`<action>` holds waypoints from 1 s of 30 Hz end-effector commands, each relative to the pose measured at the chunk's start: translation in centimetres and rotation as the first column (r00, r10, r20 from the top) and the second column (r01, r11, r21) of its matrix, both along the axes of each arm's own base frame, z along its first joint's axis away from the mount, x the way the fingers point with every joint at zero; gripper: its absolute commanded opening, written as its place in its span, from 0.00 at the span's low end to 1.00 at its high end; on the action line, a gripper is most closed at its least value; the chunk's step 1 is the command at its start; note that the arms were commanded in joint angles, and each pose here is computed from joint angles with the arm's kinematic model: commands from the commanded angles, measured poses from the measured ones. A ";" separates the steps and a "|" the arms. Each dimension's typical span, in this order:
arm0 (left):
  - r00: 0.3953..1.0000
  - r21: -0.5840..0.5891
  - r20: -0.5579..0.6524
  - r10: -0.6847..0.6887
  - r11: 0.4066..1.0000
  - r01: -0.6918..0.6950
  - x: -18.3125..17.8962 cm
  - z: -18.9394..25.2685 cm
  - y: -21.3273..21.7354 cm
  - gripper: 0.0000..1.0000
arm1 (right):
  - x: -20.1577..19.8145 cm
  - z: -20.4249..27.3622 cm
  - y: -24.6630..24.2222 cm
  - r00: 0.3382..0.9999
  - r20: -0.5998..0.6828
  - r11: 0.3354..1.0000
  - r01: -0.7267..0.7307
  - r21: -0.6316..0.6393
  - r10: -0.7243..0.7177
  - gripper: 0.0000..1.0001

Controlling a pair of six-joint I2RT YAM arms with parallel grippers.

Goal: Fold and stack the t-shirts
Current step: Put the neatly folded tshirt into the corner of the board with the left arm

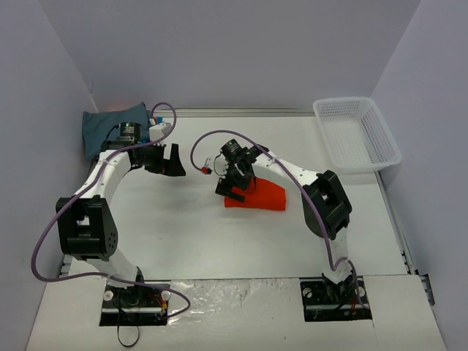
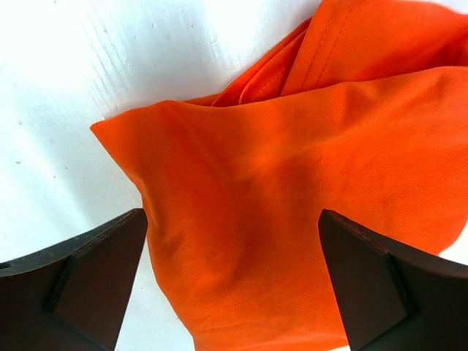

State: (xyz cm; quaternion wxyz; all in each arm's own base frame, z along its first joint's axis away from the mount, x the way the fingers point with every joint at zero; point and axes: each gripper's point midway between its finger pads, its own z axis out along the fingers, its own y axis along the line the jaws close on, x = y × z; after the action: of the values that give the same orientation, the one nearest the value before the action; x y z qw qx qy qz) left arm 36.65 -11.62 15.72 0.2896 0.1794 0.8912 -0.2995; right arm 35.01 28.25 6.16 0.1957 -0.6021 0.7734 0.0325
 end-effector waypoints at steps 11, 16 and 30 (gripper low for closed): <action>0.995 -0.050 0.038 0.088 0.995 -0.086 1.1 2.1 2.1 0.94 | -2.0 0.7 -0.5 0.998 -0.055 1.000 -0.009 -0.002 0.009 0.99; 0.994 -0.041 0.049 0.093 0.995 -0.091 1.1 2.2 2.3 0.94 | -3.8 1.6 0.9 0.995 -0.073 0.997 -0.070 0.016 0.071 0.96; 0.993 -0.044 0.051 0.105 0.994 -0.103 0.8 2.1 2.4 0.94 | -4.9 -3.3 2.2 0.987 -0.130 0.991 -0.106 -0.086 0.095 0.67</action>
State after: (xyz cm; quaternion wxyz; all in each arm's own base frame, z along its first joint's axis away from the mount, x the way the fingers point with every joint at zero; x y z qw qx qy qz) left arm 37.62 -9.06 15.73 0.3038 0.1293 0.8959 -0.2971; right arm 30.16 30.91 3.08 0.1326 -0.6494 0.7468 0.0553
